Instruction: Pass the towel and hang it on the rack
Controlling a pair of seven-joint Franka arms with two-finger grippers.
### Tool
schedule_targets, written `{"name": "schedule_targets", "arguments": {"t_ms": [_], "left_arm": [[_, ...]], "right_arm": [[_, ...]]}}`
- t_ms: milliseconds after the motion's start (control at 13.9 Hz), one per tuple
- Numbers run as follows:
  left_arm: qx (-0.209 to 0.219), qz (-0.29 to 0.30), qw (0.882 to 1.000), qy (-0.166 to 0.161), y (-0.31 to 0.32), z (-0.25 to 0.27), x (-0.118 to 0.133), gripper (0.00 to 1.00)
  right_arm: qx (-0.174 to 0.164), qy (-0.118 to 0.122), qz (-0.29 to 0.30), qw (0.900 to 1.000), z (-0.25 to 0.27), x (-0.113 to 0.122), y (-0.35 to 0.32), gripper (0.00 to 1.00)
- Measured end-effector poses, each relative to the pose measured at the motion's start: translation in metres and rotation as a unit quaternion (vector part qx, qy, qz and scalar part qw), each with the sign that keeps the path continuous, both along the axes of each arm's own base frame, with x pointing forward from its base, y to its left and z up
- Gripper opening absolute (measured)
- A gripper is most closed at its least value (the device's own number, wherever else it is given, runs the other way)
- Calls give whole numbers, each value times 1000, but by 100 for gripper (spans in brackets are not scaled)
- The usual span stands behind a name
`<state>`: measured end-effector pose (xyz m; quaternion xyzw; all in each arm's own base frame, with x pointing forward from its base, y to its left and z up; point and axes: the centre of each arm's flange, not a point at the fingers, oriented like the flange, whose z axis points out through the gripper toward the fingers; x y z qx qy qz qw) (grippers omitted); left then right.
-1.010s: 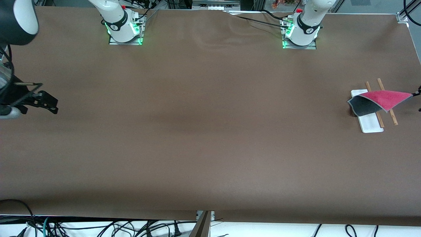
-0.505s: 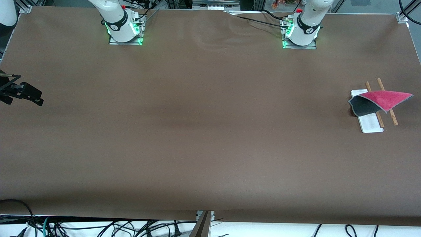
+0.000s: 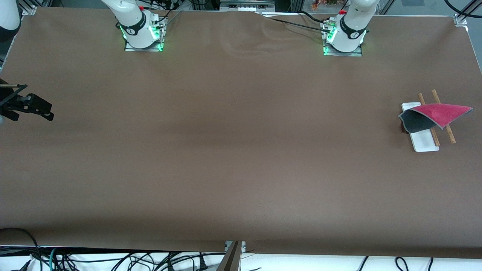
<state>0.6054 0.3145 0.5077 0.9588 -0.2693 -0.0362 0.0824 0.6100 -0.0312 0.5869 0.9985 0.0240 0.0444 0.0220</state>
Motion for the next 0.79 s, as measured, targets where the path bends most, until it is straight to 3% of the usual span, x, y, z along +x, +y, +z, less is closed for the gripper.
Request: {"name": "schedule_targets", "arguments": {"t_ms": [433, 794], "left_arm": [[22, 89, 994, 63, -91, 10, 20, 100], [77, 142, 985, 58, -180, 33, 14, 100]], "right_arm": [[2, -1, 14, 1000, 0, 2, 16, 100], [3, 2, 14, 1000, -3, 4, 15, 100]]}}
